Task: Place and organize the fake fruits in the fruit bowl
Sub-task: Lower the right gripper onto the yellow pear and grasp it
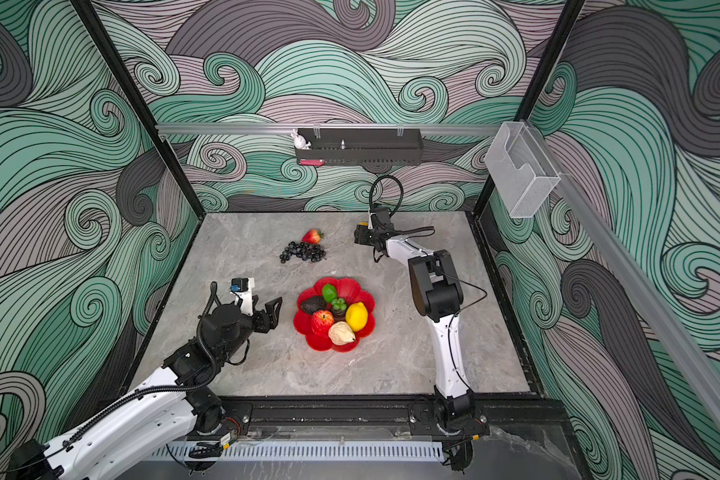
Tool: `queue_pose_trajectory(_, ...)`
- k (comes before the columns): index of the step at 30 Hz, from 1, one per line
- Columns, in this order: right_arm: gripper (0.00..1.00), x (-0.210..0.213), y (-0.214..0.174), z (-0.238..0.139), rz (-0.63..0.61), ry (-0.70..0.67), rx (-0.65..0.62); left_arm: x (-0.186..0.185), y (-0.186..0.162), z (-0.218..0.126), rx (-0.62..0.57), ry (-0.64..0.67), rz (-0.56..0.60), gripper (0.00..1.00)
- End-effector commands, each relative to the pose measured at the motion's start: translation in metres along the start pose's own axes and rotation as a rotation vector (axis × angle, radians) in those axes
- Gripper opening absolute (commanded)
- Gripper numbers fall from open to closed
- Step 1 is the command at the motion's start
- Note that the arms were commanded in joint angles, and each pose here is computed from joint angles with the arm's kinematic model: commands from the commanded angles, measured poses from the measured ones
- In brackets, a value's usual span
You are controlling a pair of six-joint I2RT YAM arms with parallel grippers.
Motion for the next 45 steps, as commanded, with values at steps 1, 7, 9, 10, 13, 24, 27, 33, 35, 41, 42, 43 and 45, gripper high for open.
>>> queue_pose_trajectory(1, 0.69, -0.01, 0.001, 0.009, 0.018, -0.045, 0.027, -0.003, 0.008, -0.002, -0.019, -0.015, 0.0, 0.78)
queue_pose_trajectory(7, 0.74, -0.018, 0.001, 0.023, 0.043, -0.087, 0.05, -0.004, 0.007, 0.0, -0.01, -0.015, 0.006, 0.79)
queue_pose_trajectory(9, 0.77, -0.02, 0.001, 0.027, 0.06, -0.099, 0.056, -0.004, 0.007, 0.001, -0.009, -0.016, 0.007, 0.78)
queue_pose_trajectory(10, 0.77, -0.02, 0.001, 0.029, 0.072, -0.095, 0.065, -0.004, 0.007, 0.001, -0.009, -0.018, 0.008, 0.78)
queue_pose_trajectory(13, 0.77, -0.019, 0.005, 0.035, 0.093, -0.084, 0.075, -0.007, 0.008, 0.001, -0.006, -0.034, 0.017, 0.78)
queue_pose_trajectory(24, 0.76, -0.029, 0.004, 0.052, 0.13, -0.124, 0.168, -0.008, 0.008, 0.002, 0.003, -0.038, 0.019, 0.78)
queue_pose_trajectory(27, 0.75, -0.033, 0.001, 0.057, 0.14, -0.119, 0.188, -0.008, 0.008, 0.002, 0.003, -0.039, 0.018, 0.78)
queue_pose_trajectory(33, 0.69, -0.038, 0.0, 0.062, 0.167, -0.099, 0.203, -0.009, 0.008, 0.002, 0.003, -0.041, 0.018, 0.78)
queue_pose_trajectory(35, 0.67, -0.04, 0.0, 0.064, 0.175, -0.093, 0.204, -0.009, 0.007, 0.003, 0.006, -0.039, 0.02, 0.78)
queue_pose_trajectory(41, 0.55, -0.039, 0.002, 0.065, 0.178, -0.068, 0.208, -0.01, 0.007, 0.004, 0.01, -0.04, 0.023, 0.79)
queue_pose_trajectory(42, 0.53, -0.038, 0.002, 0.064, 0.175, -0.062, 0.205, -0.01, 0.007, 0.005, 0.014, -0.039, 0.024, 0.78)
queue_pose_trajectory(43, 0.52, -0.036, 0.003, 0.063, 0.174, -0.054, 0.202, -0.01, 0.007, 0.005, 0.017, -0.037, 0.025, 0.79)
queue_pose_trajectory(45, 0.49, -0.032, 0.004, 0.06, 0.167, -0.037, 0.188, -0.01, 0.007, 0.005, 0.018, -0.037, 0.023, 0.78)
Point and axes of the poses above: each gripper's point midway between its finger pads, its own z axis out along the fingers, its own x axis along the line the jaws close on, y = z × x, the point moved 4 cm from there along -z, back along the fingers, and after that the axes turned 4 degrees about -z, right-handed, at the moved point
